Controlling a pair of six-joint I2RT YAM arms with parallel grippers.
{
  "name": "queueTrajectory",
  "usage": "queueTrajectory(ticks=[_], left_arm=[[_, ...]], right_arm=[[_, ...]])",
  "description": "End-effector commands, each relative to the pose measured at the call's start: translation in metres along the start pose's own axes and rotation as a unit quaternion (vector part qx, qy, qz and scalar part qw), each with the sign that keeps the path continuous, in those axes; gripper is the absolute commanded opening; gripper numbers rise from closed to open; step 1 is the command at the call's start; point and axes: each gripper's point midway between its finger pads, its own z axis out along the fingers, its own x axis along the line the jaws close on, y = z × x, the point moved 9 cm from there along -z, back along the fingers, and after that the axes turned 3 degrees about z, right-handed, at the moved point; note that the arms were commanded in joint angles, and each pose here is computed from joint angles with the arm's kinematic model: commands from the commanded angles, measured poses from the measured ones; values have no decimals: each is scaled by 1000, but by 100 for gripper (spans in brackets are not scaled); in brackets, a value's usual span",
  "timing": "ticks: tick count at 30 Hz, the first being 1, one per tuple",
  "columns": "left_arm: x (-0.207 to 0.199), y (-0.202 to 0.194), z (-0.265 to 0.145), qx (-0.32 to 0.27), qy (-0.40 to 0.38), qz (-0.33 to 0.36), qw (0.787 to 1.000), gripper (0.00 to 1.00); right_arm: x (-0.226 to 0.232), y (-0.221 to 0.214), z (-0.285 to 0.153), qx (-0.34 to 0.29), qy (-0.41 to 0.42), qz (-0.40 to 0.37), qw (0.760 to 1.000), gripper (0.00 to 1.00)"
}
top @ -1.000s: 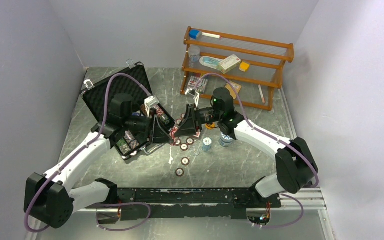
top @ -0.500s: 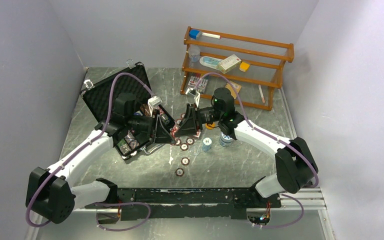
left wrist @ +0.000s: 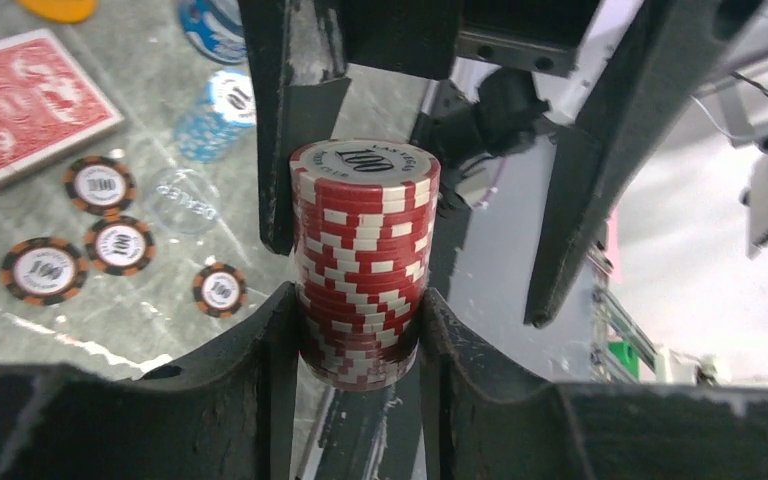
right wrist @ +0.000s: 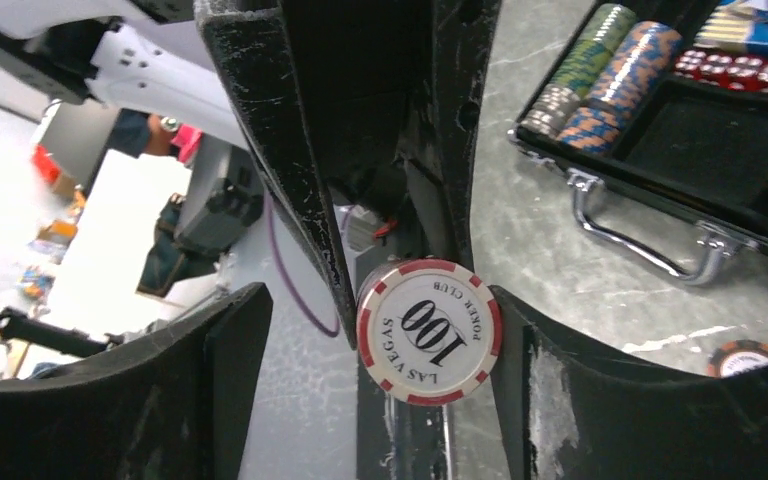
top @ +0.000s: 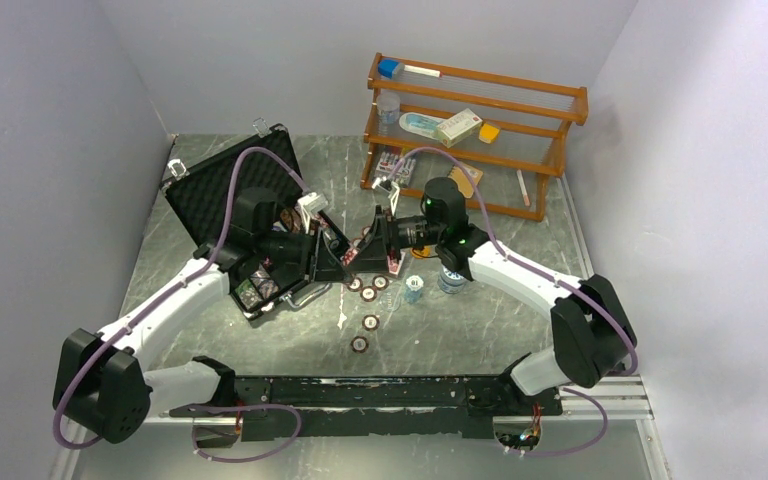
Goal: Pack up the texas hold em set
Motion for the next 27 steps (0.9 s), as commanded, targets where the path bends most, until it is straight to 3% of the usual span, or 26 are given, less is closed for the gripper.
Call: queueTrajectory(ticks=[1, 5, 8, 10, 14, 18, 27], left_arm=[[6, 10, -3, -37, 89, -10, 995, 7], [7, 15, -14, -80, 170, -36, 981, 7], [18, 18, -31, -134, 293, -77, 943, 7], [29, 14, -47, -167, 396, -131, 893, 7], [45, -8, -81, -202, 564, -254, 760, 7], [52, -27, -97, -209, 635, -313, 674, 7], [81, -47, -138, -232, 676, -355, 603, 7]], right_arm=[[5, 20, -5, -49, -57, -36, 997, 84], [-8, 33, -27, -132, -178, -17, 975, 86], [-18, 37, -45, -197, -285, -2, 938, 86], [-20, 36, -53, -224, -328, 3, 918, 86], [-18, 31, -60, -247, -348, 6, 904, 84], [-19, 26, -66, -263, -365, 8, 893, 84], [-21, 19, -68, -246, -381, 14, 891, 83]])
